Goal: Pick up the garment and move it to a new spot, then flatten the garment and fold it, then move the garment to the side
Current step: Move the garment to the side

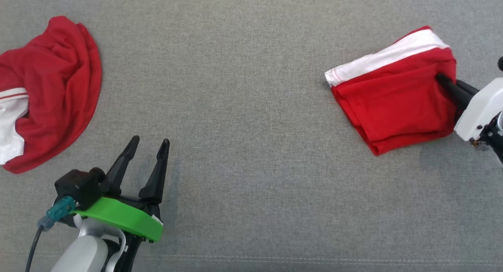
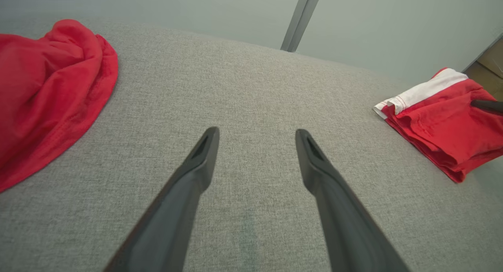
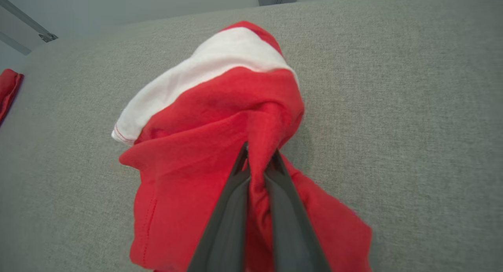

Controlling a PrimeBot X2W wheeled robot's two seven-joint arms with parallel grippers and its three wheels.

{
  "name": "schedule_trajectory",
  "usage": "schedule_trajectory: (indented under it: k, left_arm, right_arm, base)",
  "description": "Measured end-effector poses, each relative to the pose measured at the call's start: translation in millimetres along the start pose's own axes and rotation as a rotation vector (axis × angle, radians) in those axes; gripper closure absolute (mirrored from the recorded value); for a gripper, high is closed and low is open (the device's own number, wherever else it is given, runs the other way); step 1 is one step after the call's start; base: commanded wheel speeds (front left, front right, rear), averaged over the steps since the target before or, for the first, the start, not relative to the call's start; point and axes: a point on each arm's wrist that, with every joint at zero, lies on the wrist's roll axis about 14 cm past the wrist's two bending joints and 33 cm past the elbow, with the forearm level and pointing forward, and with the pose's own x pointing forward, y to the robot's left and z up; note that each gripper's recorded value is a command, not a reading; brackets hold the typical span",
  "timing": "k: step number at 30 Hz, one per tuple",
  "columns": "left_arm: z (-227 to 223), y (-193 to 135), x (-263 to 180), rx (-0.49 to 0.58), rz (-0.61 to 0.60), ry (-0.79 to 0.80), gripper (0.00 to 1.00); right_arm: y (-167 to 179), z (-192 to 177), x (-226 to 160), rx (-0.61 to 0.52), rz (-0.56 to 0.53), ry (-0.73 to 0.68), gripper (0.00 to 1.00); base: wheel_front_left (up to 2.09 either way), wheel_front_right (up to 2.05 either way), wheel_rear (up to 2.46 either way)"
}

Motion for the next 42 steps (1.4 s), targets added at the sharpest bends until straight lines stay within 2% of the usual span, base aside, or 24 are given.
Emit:
schedule_trajectory:
  k: [4,12,22,32,33,34,35,42]
  left_arm:
    - [2.4,-0.3,10.7,0.021,-0.02,0.007,0.0]
    - [-4.1,10.0,25.2,0.068,-0.026,0.05,0.0]
    - [-13.5,25.5,40.7,0.075,-0.005,0.088,0.0]
    - [-19.6,32.1,46.4,0.072,0.011,0.106,0.0]
    - [-19.7,32.2,46.7,0.072,0.012,0.106,0.0]
    - [-19.8,31.7,47.0,0.07,0.011,0.105,0.0]
    - [-19.9,31.4,47.3,0.07,0.009,0.105,0.0]
    - [-15.9,32.1,51.1,0.067,0.011,0.09,0.0]
  right_arm:
    - [-23.2,7.6,5.7,-0.026,-0.059,0.027,1.0]
    - [-98.4,25.9,5.5,-0.108,-0.265,0.082,1.0]
    - [-173.9,15.9,-13.6,-0.134,-0.489,0.173,1.0]
    - [-207.9,21.1,-25.9,-0.152,-0.603,0.149,1.0]
    - [-209.9,19.6,-27.2,-0.153,-0.61,0.155,0.86]
    - [-212.0,18.7,-28.5,-0.162,-0.618,0.157,0.53]
    - [-214.1,18.4,-29.8,-0.176,-0.629,0.157,0.0]
    - [-223.1,8.1,-38.2,-0.176,-0.671,0.164,0.0]
  base:
    - [0.0,0.0,0.0]
    - [0.0,0.0,0.0]
    - [0.0,0.0,0.0]
    - [0.0,0.0,0.0]
    - [0.0,0.0,0.0]
    - [0.0,0.0,0.0]
    - [0.0,0.0,0.0]
    - [0.0,0.0,0.0]
